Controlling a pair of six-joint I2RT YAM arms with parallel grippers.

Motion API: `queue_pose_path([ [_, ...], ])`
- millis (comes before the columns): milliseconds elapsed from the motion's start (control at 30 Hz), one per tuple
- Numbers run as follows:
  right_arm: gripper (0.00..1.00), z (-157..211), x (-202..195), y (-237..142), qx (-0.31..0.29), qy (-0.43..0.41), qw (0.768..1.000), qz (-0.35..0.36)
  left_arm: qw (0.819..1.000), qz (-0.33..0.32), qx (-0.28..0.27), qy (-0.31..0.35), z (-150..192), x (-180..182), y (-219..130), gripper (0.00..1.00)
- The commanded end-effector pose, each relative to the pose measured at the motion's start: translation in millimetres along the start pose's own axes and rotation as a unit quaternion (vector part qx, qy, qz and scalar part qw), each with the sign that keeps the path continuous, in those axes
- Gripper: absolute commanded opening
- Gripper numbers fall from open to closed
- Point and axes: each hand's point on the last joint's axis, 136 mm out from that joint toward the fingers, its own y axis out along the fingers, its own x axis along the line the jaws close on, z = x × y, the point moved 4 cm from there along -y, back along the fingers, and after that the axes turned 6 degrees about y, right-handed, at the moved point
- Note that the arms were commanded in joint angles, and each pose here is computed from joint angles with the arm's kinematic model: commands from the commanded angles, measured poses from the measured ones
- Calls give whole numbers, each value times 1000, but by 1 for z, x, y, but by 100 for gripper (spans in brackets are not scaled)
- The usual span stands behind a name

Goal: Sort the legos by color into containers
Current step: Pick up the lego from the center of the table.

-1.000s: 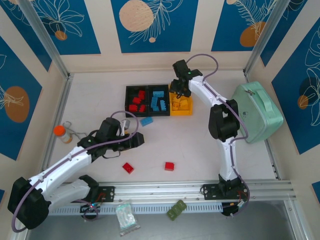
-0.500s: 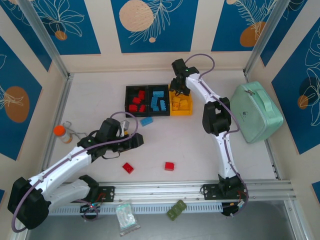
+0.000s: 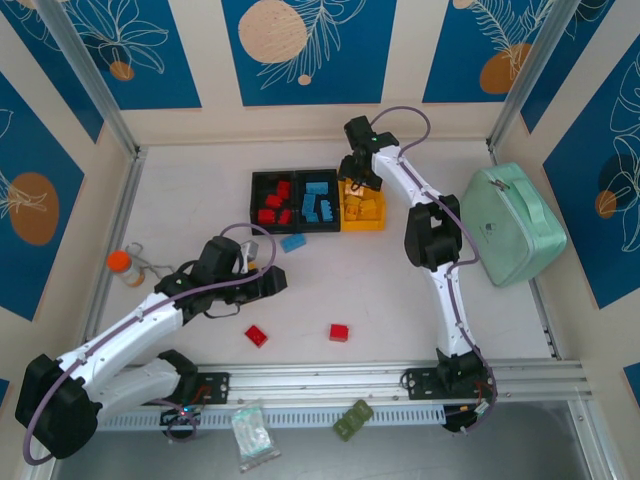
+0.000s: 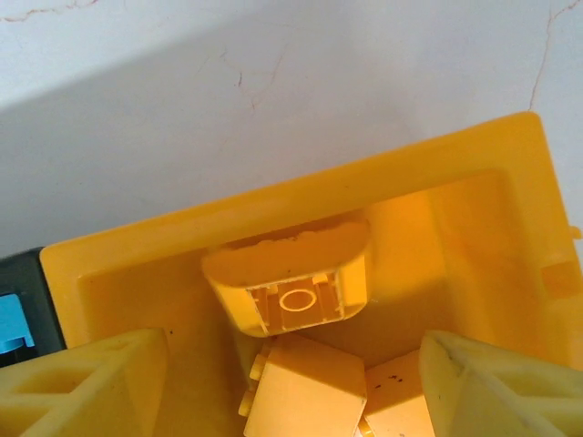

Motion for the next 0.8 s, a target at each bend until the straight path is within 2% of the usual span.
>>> queue_pose_path([
  [0, 73, -2, 8, -15, -5, 0, 1000, -14, 1000, -14, -1, -5, 4, 4, -4, 81],
  [167, 72, 0, 21, -50, -31, -17, 998, -45, 999, -35, -18, -5, 3, 9, -14, 80],
  [367, 71, 20, 32, -103, -65, -48, 992, -91, 994, -109, -20, -11, 7, 28, -26, 79],
  [567, 71, 72, 30, -143, -69, -85, 984, -142, 986, -165, -17, -16, 6, 44, -26, 78],
  [767, 71, 134, 10, -171, -56, -136, 969, -198, 977, -212, -9, -12, 1, 55, -23, 78],
])
